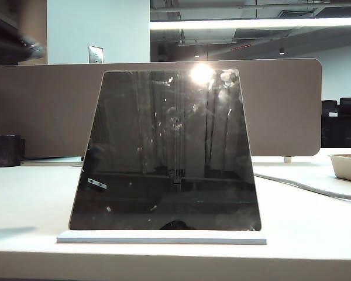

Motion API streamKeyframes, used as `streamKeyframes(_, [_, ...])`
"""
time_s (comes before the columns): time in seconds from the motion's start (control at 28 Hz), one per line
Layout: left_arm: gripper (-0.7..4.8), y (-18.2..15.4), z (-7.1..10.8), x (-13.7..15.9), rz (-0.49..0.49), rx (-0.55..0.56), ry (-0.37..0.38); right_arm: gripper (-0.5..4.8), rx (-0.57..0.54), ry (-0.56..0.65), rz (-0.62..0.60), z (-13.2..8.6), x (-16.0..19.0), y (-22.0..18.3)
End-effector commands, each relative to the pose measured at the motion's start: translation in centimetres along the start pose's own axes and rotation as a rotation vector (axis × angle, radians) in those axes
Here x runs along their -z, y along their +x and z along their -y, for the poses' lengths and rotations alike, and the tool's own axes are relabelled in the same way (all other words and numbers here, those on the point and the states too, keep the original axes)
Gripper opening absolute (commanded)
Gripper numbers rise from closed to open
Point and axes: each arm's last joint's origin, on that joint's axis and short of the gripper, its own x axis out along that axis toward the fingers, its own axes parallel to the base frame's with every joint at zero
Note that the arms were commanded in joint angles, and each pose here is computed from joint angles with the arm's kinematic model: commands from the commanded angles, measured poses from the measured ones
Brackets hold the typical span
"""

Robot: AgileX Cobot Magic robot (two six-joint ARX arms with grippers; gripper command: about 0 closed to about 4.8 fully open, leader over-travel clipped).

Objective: Push the base of the mirror on the table to move it forward for a short distance.

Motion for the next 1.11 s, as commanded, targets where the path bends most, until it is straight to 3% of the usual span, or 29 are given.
streamKeyframes(0.04, [-0.01, 1.5, 0.6, -0.2, -0.165, 0.281, -0.171, 0.22, -0.002, 0.001, 0.015, 0.0, -0.2, 0.0])
streamKeyframes(0.14, [-0.01, 3.6, 1.4, 1.2, -0.312, 0.407, -0.269, 0.22, -0.003, 0.001, 0.015, 0.0, -0.2, 0.0])
streamKeyframes(0.43, [-0.01, 9.4, 0.2, 7.2, -0.547, 0.151, -0.501, 0.22, -0.003, 0.001, 0.015, 0.0, -0.2, 0.0])
streamKeyframes(0.61, [-0.01, 11.1, 0.4, 8.1, -0.521, 0.195, -0.45, 0.22, -0.004, 0.002, 0.016, 0.0, -0.2, 0.0])
streamKeyframes(0.82, [-0.01, 13.0, -0.7, 9.3, -0.548, 0.099, -0.487, 0.22, -0.004, 0.001, 0.015, 0.0, -0.2, 0.0])
streamKeyframes(1.11, [-0.01, 14.1, -0.8, 10.2, -0.585, 0.071, -0.493, 0.22, -0.004, 0.001, 0.015, 0.0, -0.2, 0.0])
